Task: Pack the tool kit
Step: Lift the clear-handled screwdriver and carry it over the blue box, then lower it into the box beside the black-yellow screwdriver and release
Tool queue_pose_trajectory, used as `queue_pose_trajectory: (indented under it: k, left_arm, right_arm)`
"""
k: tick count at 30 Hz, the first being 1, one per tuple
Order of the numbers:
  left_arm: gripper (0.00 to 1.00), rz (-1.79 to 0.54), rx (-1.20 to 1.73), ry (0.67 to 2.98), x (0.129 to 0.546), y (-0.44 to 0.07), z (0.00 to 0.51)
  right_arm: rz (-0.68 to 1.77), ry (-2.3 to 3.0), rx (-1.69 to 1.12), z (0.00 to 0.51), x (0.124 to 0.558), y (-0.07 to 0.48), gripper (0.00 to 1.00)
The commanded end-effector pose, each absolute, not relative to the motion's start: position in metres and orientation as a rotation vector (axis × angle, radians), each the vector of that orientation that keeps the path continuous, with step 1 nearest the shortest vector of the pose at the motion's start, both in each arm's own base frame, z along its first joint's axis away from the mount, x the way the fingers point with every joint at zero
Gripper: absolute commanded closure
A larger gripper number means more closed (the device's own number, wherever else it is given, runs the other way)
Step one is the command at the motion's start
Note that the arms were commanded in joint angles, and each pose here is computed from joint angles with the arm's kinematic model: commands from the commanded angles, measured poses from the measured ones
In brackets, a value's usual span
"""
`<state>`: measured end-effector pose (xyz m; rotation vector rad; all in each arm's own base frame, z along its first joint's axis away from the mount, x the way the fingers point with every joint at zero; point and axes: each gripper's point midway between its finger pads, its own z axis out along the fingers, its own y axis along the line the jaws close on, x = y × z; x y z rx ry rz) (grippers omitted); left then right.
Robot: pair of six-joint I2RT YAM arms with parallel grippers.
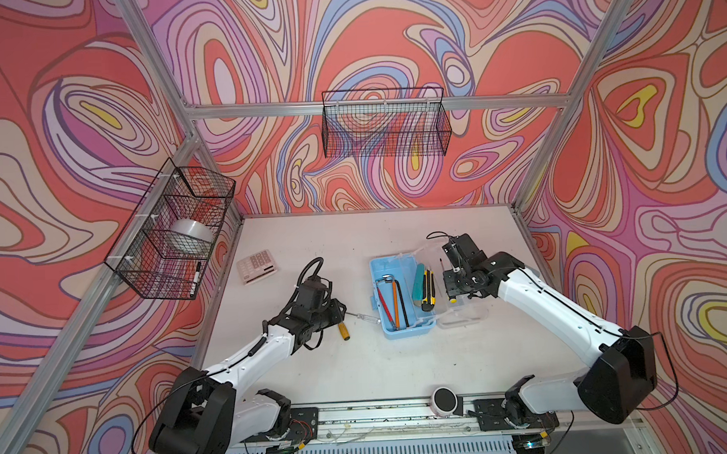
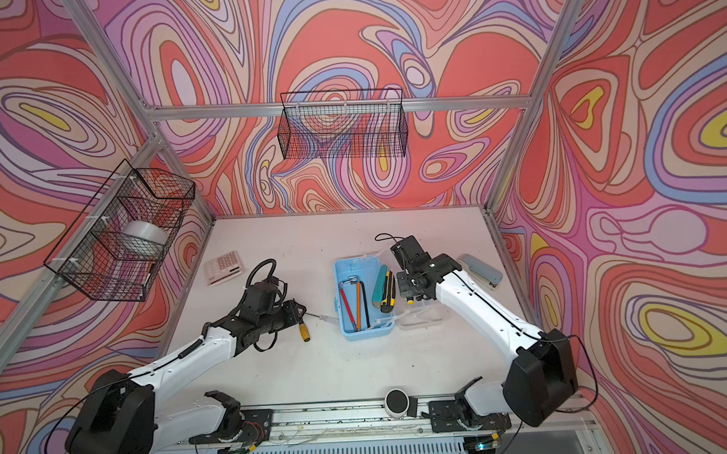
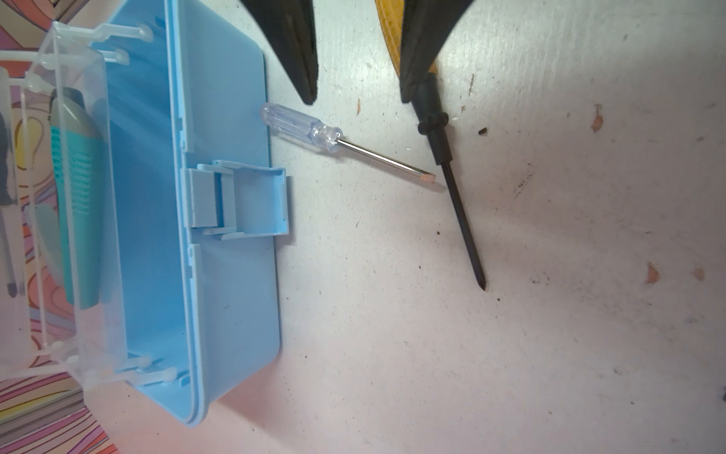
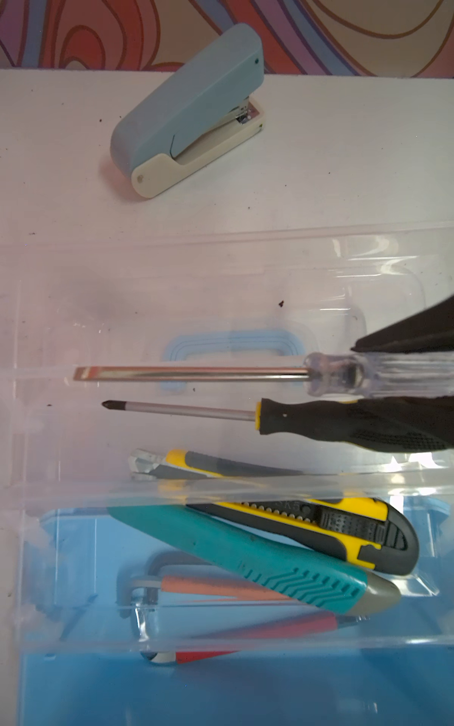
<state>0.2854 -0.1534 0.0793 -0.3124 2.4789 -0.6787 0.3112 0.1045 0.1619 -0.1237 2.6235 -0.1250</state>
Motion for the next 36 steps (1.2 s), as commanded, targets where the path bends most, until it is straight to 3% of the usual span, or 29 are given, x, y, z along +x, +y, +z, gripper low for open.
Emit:
queue_pose_trajectory:
  k: [1, 12, 19, 22, 36]
  left_arm:
    - [0.64, -0.655, -0.298, 2.467, 0.291, -0.154, 0.085]
    - [0.64, -0.645, -0.303, 2.471, 0.290, -0.153, 0.085]
    - [0.64, -0.645, -0.304, 2.472, 0.290, -0.153, 0.085]
    - [0.64, -0.644, -0.303, 2.471, 0.290, -0.153, 0.085]
    - [0.65, -0.631, -0.308, 2.471, 0.288, -0.150, 0.085]
  right_arm:
    - [-0.115, 2.607, -0.116, 0.161, 0.314, 0.101, 1.00]
    - [-0.070, 2.625, -0.102, 0.150, 0.314, 0.105, 1.00]
    - [-0.059, 2.631, -0.099, 0.148, 0.314, 0.107, 0.76]
    - [-0.059, 2.632, -0.096, 0.148, 0.314, 0.107, 0.70]
    - [0.046, 2.572, -0.113, 0.178, 0.318, 0.118, 0.71]
